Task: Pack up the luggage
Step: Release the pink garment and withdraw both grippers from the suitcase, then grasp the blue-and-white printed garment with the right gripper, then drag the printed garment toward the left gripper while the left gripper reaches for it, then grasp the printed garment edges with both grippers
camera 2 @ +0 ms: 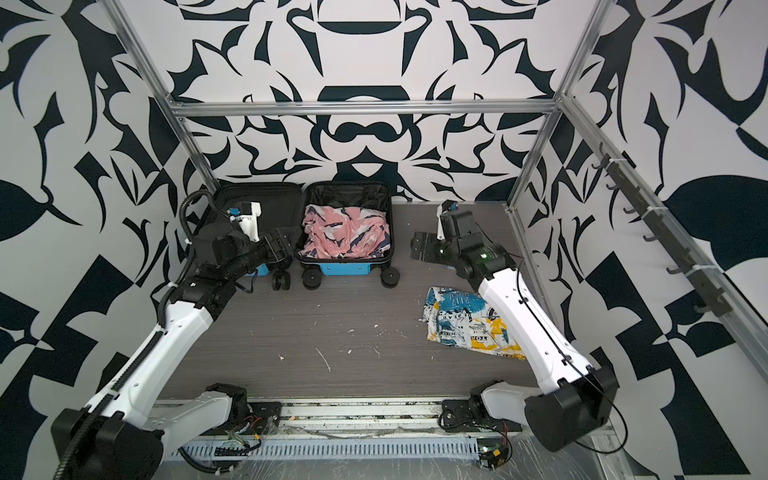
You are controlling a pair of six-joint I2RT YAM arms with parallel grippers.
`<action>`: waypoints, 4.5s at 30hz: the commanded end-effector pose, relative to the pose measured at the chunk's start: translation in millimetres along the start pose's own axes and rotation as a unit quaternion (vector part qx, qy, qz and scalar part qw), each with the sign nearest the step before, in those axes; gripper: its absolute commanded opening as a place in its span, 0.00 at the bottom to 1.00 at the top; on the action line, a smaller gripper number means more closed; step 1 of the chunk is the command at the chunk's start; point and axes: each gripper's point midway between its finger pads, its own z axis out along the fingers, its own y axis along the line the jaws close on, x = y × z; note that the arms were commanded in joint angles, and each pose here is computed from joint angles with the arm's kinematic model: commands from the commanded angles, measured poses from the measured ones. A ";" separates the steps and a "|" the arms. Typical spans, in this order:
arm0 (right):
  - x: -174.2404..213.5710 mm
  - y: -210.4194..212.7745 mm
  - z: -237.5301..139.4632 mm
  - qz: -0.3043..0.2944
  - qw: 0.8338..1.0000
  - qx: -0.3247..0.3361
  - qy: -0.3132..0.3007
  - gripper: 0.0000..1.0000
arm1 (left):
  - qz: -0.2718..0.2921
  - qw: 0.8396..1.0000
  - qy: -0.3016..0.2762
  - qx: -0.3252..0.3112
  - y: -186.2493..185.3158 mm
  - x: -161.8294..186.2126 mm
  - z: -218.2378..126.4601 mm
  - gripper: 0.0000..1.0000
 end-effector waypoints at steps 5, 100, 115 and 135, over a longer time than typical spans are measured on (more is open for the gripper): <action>101.8 -52.2 18.9 0.023 0.994 0.059 0.089 0.92 | -0.029 0.997 0.055 0.049 -2.0 79.1 -26.3 0.79; 203.2 -34.5 37.0 0.108 0.978 -0.014 0.177 0.90 | -0.080 0.955 0.279 -0.067 43.6 296.3 1.4 1.00; 226.6 -55.2 58.3 0.129 0.970 -0.004 0.206 0.92 | -0.089 0.938 0.327 -0.073 56.5 331.0 12.8 0.94; 255.8 -49.3 83.0 0.202 0.952 -0.048 0.224 0.66 | -0.106 0.922 0.370 -0.028 41.4 354.6 19.2 0.56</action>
